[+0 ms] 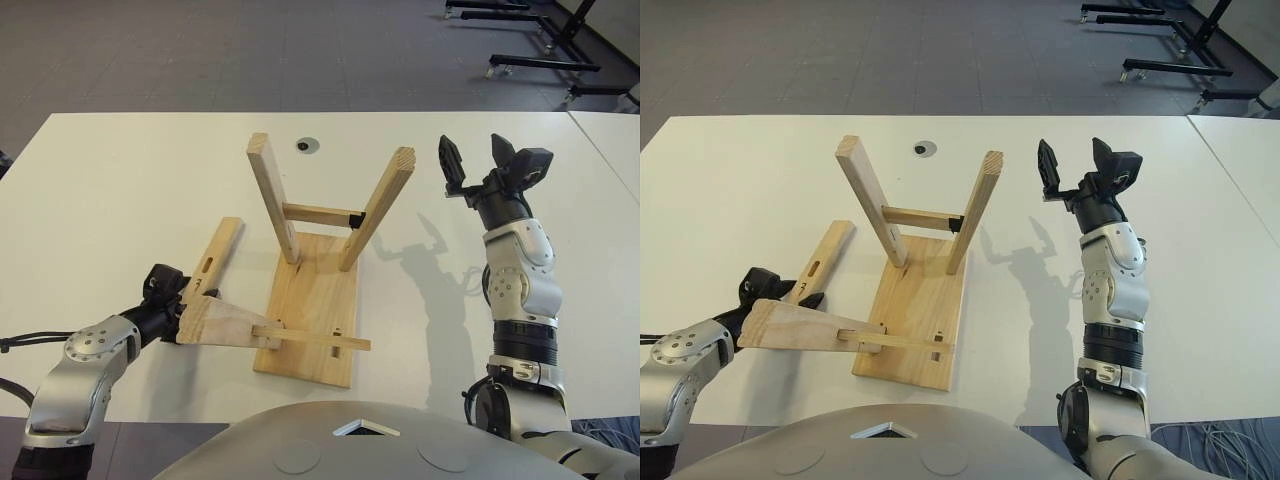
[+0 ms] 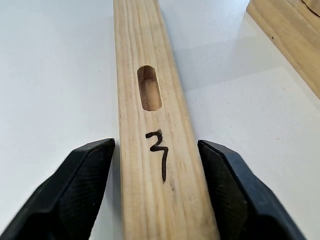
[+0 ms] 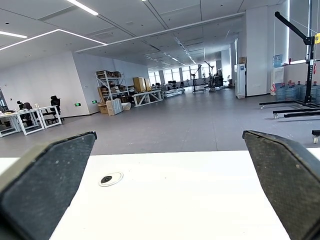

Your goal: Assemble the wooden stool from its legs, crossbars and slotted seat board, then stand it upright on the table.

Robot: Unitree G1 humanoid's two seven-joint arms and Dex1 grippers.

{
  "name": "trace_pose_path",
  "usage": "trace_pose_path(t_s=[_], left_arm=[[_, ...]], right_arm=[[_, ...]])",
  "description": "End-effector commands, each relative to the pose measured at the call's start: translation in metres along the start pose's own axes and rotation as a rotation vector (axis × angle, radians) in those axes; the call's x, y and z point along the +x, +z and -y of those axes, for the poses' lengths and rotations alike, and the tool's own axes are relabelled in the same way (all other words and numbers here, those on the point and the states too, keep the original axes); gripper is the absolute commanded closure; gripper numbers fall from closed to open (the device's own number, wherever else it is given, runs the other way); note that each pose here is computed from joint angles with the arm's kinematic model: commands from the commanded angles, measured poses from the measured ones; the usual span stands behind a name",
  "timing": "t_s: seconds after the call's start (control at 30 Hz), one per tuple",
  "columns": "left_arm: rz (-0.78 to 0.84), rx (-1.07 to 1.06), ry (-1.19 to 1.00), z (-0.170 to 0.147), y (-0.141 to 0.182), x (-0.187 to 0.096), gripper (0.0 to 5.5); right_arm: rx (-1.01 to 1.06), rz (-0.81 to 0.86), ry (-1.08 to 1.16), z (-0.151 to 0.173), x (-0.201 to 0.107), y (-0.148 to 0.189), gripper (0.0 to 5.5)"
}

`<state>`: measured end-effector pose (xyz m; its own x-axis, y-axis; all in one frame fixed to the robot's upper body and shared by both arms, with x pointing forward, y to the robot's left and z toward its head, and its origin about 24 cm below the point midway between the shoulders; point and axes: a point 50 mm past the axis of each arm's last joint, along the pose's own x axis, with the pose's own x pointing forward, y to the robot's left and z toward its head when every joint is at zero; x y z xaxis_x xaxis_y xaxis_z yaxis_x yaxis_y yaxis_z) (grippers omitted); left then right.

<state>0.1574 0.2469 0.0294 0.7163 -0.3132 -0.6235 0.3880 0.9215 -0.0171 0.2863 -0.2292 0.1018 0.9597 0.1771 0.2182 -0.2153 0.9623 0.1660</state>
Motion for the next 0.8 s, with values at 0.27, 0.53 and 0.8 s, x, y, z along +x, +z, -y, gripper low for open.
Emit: trace_pose_path(t_s=[0.27,0.53,0.8], left_arm=[[0.054,-0.072,0.114,-0.041,-0.03,0.0,3.42],[0.906,0.123,-0.245,-0.019,0.183,-0.053,3.44],[0.841,0.223,-0.849,0.051,0.235,-0.036,3.44]], right_arm=[[-0.007,0.034,-0.006,0.003,0.01,0.013,0.1],[0.496,0.221,0.541,-0.039,0.022,0.091,0.1],[0.589,0.204,0.975,-0.11,0.023,0.127,0.1]])
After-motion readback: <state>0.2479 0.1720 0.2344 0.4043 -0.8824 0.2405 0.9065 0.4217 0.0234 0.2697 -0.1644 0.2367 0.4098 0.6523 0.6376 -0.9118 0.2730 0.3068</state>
